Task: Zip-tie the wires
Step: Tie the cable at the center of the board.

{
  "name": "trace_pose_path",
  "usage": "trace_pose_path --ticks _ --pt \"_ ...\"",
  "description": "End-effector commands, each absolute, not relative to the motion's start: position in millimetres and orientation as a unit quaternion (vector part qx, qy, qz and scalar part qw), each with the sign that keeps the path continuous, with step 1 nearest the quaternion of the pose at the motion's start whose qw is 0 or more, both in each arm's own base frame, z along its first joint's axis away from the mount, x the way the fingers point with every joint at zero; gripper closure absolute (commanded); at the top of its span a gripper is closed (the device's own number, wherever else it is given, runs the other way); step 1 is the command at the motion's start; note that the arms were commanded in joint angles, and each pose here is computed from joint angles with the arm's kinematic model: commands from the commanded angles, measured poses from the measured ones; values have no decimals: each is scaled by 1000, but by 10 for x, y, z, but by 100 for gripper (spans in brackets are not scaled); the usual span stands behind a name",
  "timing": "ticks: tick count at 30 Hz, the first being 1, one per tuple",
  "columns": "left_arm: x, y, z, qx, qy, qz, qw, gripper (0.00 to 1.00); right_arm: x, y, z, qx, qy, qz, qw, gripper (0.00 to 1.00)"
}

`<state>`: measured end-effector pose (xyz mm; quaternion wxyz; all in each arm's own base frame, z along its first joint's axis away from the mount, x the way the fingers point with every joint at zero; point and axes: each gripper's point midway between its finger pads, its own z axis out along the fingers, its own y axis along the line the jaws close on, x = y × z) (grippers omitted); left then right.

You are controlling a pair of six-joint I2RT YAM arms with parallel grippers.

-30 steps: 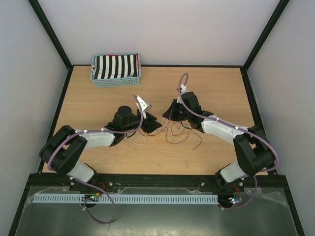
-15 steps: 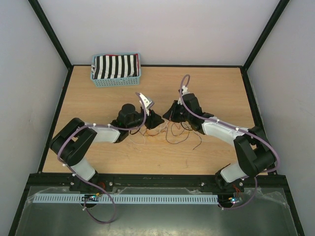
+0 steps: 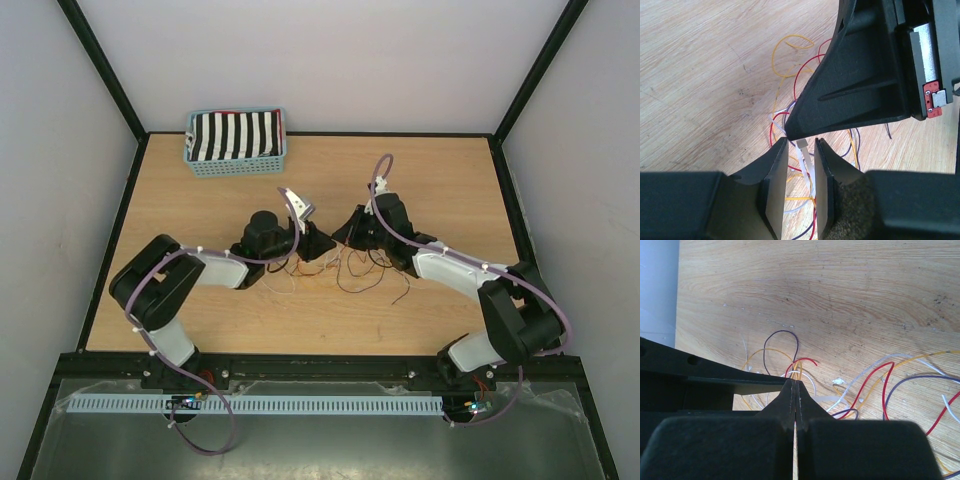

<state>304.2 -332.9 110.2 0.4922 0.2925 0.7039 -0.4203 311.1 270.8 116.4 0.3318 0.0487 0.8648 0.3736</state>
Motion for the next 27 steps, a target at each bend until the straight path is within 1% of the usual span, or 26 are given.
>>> trace_pose_path --ticks 1,9,12,16,21,27 --pt "3099 -3440 1256 295 681 -434 510 70 3119 2738 1295 56 851 391 346 100" --pt "3115 -3473 1180 291 687 -433 506 70 3123 2748 1301 62 849 396 344 100" --pt "3137 -3472 1185 287 687 -431 510 72 3117 2749 1286 62 849 396 343 100" --pt "3164 -3469 1209 286 685 -427 517 79 3118 2753 1281 63 849 397 342 100" --pt "3176 -3460 1215 284 683 -425 522 90 3137 2739 1276 63 850 392 347 100" --pt "3139 -3429 1178 285 684 -424 522 99 3245 2712 1348 65 847 379 368 100"
